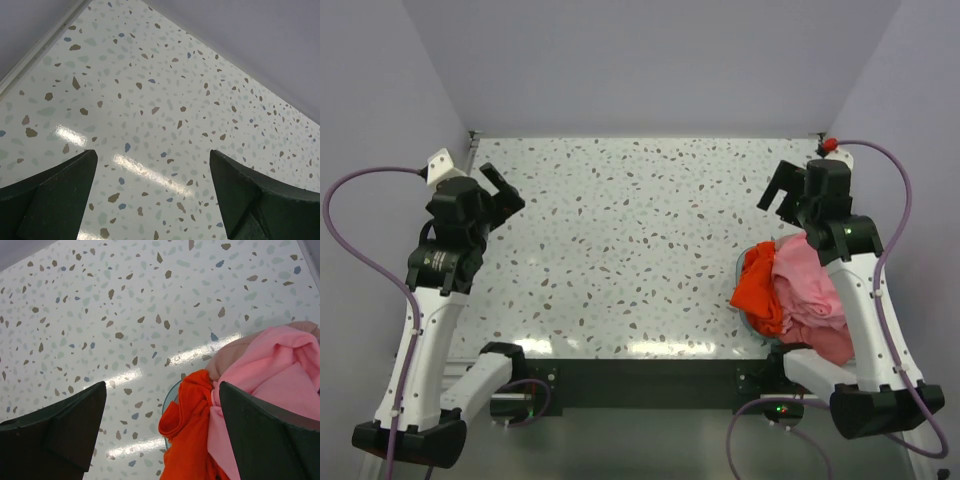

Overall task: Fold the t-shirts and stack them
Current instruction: Grab the tshirt from the pile

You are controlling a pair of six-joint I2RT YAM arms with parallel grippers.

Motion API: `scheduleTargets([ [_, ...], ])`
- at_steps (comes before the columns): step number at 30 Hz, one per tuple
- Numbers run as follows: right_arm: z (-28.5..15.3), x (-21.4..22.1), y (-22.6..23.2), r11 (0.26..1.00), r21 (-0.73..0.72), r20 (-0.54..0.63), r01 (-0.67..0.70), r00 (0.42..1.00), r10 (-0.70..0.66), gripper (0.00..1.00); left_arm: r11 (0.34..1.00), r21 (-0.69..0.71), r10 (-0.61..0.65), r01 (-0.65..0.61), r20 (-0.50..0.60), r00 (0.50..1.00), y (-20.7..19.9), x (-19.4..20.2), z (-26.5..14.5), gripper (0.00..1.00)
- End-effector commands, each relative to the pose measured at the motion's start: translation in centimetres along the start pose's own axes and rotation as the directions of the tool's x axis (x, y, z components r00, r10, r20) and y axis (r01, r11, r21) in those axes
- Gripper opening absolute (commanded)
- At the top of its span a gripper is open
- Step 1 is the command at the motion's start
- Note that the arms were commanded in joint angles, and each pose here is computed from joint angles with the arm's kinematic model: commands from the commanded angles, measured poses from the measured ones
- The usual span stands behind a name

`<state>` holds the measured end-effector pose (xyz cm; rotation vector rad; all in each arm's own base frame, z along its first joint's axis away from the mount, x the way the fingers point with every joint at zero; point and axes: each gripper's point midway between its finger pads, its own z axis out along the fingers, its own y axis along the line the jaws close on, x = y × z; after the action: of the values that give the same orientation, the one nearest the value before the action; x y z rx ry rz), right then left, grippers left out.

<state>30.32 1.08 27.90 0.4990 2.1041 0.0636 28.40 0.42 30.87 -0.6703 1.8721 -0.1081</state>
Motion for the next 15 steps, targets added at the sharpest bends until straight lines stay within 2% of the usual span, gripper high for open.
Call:
scheduleTargets([
  [1,-1.4,-1.6,1.0,0.997,-0.074,0.063,0.037,0.997,-0.033,0.99,1.000,0.010,0.003,-0.003,0.021,1.000,0.0,-0.5,-0.3,1.00],
  [4,-1.6,-1.6,0.9,0.996,-0.070,0.052,0.049,0.998,-0.045,0.99,1.000,0.022,0.007,-0.008,0.018,1.000,-0.1,-0.3,-0.4,1.00],
  [7,-1.2,-0.7,1.3,0.995,-0.069,-0.045,0.070,0.996,-0.073,0.99,0.999,0.044,0.010,-0.011,0.011,1.000,-0.3,0.0,-0.4,1.00],
  [8,-0.4,0.7,0.9,0.997,-0.032,-0.136,0.065,0.988,-0.069,0.99,0.999,0.046,0.012,-0.013,0.009,1.000,-0.3,0.2,-0.4,1.00],
  [10,-0.2,0.7,1.3,0.996,-0.040,-0.170,0.083,0.981,-0.089,0.99,0.999,0.038,0.013,-0.013,-0.001,1.000,0.0,0.6,-0.2,1.00],
  [12,0.3,1.3,-0.9,0.989,0.105,-0.222,0.101,0.972,-0.076,0.99,0.998,0.053,0.016,-0.016,-0.010,1.000,-0.1,1.1,-0.1,1.00],
  [13,0.0,0.7,-2.0,0.980,0.171,-0.208,0.106,0.976,-0.069,0.99,0.998,0.057,0.021,-0.020,-0.019,1.000,0.0,1.7,0.0,1.00],
  [14,-0.7,0.5,-4.8,0.939,0.320,-0.197,0.128,0.978,-0.066,0.99,0.998,0.066,0.024,-0.023,-0.019,1.000,-0.1,1.8,0.1,1.00],
  [15,-1.2,0.4,-5.7,0.922,0.366,-0.188,0.128,0.980,-0.062,0.99,0.997,0.073,0.026,-0.024,-0.025,0.999,-0.1,2.1,0.2,1.00],
])
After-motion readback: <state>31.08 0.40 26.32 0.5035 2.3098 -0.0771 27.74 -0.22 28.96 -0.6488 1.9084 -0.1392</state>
